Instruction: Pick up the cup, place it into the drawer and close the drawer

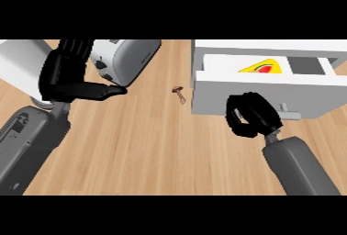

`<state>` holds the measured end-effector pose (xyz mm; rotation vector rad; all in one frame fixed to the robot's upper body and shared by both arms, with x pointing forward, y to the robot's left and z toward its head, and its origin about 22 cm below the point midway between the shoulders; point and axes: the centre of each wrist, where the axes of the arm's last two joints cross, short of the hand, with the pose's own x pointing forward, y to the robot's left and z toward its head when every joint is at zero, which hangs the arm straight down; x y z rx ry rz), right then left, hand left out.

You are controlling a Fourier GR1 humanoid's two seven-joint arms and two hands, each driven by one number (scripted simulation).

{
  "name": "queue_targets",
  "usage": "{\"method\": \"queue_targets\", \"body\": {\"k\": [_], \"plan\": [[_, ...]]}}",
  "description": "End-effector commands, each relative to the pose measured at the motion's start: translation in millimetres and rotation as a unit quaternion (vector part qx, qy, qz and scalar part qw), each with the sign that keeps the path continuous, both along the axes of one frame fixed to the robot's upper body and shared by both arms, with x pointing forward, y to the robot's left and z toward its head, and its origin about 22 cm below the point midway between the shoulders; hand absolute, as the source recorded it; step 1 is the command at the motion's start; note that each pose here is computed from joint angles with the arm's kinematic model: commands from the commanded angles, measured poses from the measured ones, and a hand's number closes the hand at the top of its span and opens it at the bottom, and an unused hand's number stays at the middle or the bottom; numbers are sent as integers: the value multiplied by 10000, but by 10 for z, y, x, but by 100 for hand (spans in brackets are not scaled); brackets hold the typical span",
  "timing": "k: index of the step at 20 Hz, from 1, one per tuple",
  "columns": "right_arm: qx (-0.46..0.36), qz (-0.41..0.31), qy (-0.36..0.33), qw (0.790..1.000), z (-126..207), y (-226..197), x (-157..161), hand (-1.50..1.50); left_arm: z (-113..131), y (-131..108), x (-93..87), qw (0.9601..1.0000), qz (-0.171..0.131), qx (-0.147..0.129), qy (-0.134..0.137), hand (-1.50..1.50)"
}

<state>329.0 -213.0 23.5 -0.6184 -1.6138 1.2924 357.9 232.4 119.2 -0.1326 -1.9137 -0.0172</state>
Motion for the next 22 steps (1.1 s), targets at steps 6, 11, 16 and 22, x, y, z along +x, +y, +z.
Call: {"method": "queue_targets", "body": {"k": [6,11,16,22], "plan": [[41,-106,155,9998,-173,-140,661,150,-52,410,-249,10000,8,57,44,-150],[81,-260,368,9989,-141,-262,837,150,-228,375,-154,10000,10,-39,26,-150],[194,-553,543,9968,103,-464,997,150,-232,531,-264,9998,-163,-91,37,-150],[318,-643,598,9956,144,-423,1041,150,-222,460,-230,9991,-408,-97,16,-150]]}}
